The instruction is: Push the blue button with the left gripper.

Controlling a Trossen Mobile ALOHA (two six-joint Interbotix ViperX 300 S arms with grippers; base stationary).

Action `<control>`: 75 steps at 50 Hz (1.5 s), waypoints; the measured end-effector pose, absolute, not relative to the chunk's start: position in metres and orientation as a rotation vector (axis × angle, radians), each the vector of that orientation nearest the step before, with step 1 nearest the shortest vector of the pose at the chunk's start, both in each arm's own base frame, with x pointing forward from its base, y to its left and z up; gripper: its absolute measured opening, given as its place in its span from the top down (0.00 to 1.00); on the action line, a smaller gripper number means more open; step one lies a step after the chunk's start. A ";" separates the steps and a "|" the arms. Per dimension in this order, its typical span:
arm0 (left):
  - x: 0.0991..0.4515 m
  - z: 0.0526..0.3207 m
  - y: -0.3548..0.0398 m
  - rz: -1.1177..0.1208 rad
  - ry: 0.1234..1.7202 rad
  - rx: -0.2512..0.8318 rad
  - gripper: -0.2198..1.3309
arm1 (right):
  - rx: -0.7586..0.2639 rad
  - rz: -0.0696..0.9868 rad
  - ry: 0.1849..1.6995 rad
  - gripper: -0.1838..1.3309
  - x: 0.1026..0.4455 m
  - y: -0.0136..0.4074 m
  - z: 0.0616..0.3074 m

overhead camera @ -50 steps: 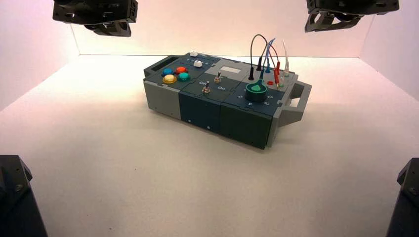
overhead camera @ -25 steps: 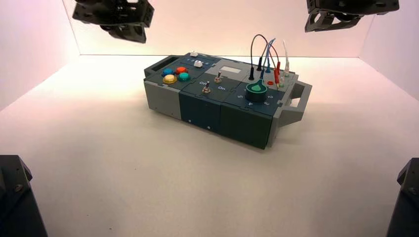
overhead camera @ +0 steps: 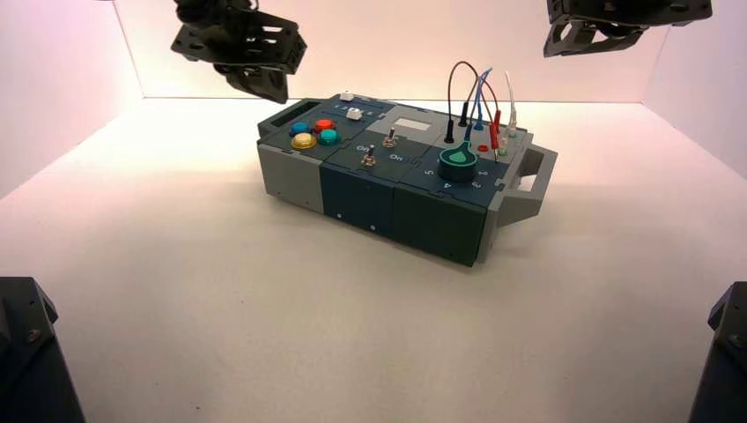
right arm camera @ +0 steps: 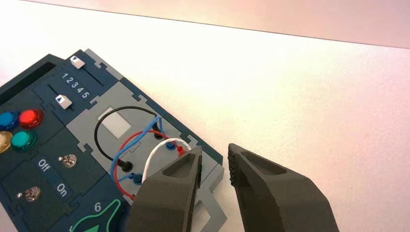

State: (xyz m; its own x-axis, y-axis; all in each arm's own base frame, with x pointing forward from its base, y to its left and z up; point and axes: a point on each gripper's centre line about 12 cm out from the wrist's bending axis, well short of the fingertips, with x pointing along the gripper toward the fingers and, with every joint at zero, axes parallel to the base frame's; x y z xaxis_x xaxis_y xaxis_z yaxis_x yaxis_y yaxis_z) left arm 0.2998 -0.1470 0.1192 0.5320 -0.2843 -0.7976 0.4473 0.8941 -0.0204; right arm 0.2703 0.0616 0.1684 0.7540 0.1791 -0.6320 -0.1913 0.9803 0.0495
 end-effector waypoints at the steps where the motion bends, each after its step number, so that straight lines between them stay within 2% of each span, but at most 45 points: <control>1: 0.300 0.119 -0.147 -0.439 0.914 0.195 0.96 | -0.019 0.203 0.689 0.45 0.270 0.062 0.168; 16: 0.298 0.118 -0.148 -0.447 0.932 0.201 0.96 | -0.017 0.204 0.674 0.45 0.269 0.061 0.172; 39: 0.306 0.102 -0.155 -0.448 0.970 0.209 0.96 | -0.017 0.204 0.674 0.45 0.269 0.061 0.172; 75: 0.313 0.097 -0.156 -0.439 0.938 0.206 0.96 | -0.018 0.204 0.673 0.45 0.269 0.061 0.172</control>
